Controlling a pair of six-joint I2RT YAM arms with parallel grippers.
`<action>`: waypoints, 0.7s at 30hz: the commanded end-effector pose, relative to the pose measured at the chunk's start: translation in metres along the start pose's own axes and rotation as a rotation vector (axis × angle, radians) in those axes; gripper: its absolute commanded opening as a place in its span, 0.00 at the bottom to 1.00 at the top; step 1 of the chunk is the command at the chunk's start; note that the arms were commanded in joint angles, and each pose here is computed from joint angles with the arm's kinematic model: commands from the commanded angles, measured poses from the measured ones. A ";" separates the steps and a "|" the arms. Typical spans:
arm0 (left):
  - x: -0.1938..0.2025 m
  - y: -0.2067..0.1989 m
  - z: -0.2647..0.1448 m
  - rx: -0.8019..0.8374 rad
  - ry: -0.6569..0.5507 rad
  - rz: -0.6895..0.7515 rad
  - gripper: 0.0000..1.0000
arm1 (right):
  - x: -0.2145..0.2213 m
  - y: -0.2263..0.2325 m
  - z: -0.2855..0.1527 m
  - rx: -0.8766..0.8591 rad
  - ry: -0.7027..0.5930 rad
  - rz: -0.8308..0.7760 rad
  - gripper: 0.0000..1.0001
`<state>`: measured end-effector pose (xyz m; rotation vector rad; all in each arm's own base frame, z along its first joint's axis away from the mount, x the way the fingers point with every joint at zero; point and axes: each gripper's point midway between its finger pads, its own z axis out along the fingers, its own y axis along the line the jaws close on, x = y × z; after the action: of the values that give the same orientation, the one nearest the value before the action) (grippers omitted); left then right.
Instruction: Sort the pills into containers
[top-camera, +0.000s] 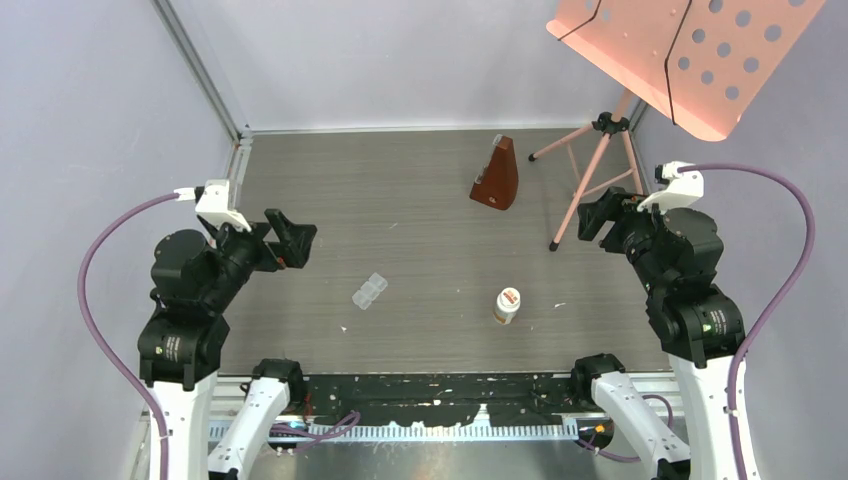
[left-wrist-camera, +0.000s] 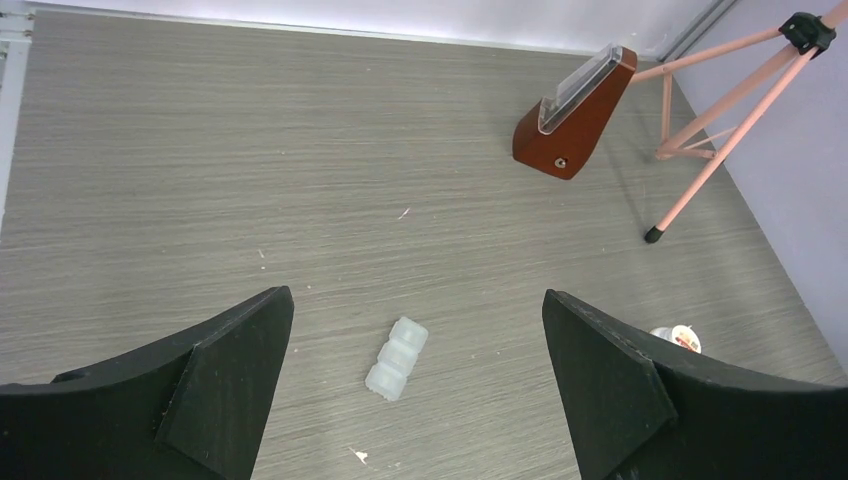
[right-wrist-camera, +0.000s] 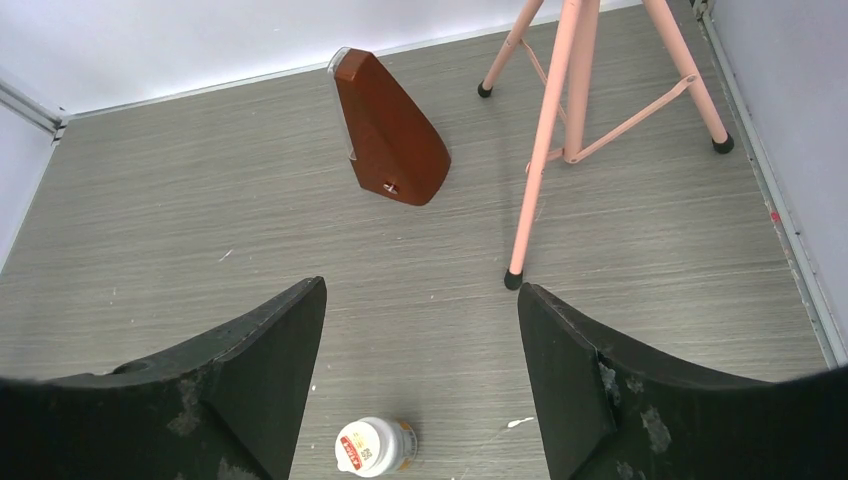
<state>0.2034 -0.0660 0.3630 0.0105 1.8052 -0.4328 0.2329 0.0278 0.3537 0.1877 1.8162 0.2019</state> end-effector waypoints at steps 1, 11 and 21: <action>-0.012 -0.005 0.007 0.025 -0.050 -0.009 0.99 | -0.012 0.004 -0.001 -0.018 -0.051 0.016 0.78; 0.038 -0.012 0.048 0.123 0.106 -0.151 0.99 | 0.005 0.011 0.015 -0.054 0.002 0.039 0.78; 0.155 0.000 0.102 0.025 0.586 -0.044 0.99 | 0.041 0.034 0.047 -0.170 0.157 0.064 0.78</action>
<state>0.2596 -0.1210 0.2246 -0.0044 2.2973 -0.6188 0.2548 0.0565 0.3147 0.1368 1.9317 0.3342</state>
